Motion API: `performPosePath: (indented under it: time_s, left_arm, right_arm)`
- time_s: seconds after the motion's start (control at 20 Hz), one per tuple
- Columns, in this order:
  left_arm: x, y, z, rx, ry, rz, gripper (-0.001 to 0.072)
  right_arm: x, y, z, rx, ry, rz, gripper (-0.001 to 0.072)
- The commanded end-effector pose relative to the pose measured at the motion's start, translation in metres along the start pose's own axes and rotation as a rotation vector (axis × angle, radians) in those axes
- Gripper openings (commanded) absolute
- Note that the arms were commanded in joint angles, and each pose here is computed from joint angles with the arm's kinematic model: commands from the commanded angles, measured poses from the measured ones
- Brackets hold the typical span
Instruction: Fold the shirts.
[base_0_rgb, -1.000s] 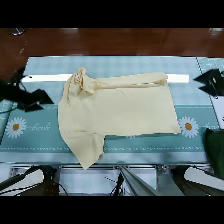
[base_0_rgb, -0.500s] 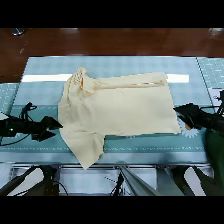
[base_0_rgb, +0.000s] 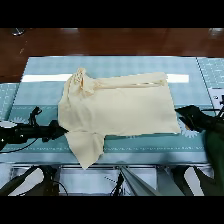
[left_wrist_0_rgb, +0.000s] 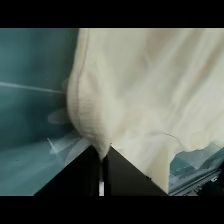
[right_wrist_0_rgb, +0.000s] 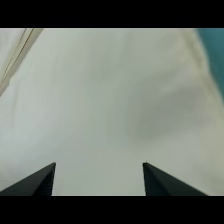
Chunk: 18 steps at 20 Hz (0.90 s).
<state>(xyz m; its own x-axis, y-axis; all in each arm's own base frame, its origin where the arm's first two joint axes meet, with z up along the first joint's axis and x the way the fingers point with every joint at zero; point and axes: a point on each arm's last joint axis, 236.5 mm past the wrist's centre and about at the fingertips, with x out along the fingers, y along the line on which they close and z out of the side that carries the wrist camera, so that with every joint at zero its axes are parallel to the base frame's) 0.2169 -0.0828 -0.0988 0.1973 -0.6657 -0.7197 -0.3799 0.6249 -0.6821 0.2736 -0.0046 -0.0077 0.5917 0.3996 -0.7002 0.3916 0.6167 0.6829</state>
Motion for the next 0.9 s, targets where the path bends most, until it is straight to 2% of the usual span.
performPosePath:
  time_s: [0.0, 0.1, 0.3, 0.4, 0.8, 0.85]
  left_arm:
    - [0.003, -0.015, -0.002, 0.041, -0.001, -0.061, 0.0025]
    - [0.002, -0.016, -0.001, 0.039, -0.005, -0.065, 0.0025]
    - [0.002, -0.019, 0.001, 0.052, -0.015, -0.080, 0.0025]
    - [0.002, -0.020, 0.001, 0.054, -0.015, -0.082, 0.0025]
    - [0.003, -0.018, 0.004, 0.055, -0.027, -0.074, 0.0025]
    - [0.003, -0.017, 0.005, 0.055, -0.033, -0.071, 0.0025]
  right_arm:
    - [-0.021, -0.072, 0.011, 0.071, 0.007, -0.263, 0.0620]
    - [-0.022, -0.103, -0.017, 0.109, 0.141, -0.370, 0.0620]
    - [-0.010, -0.109, -0.048, 0.137, 0.320, -0.367, 0.0620]
    - [0.003, -0.105, -0.058, 0.085, 0.394, -0.353, 0.0620]
    - [0.059, -0.066, -0.029, 0.076, 0.400, -0.213, 0.0619]
    - [0.064, -0.063, -0.030, 0.069, 0.412, -0.210, 0.0584]
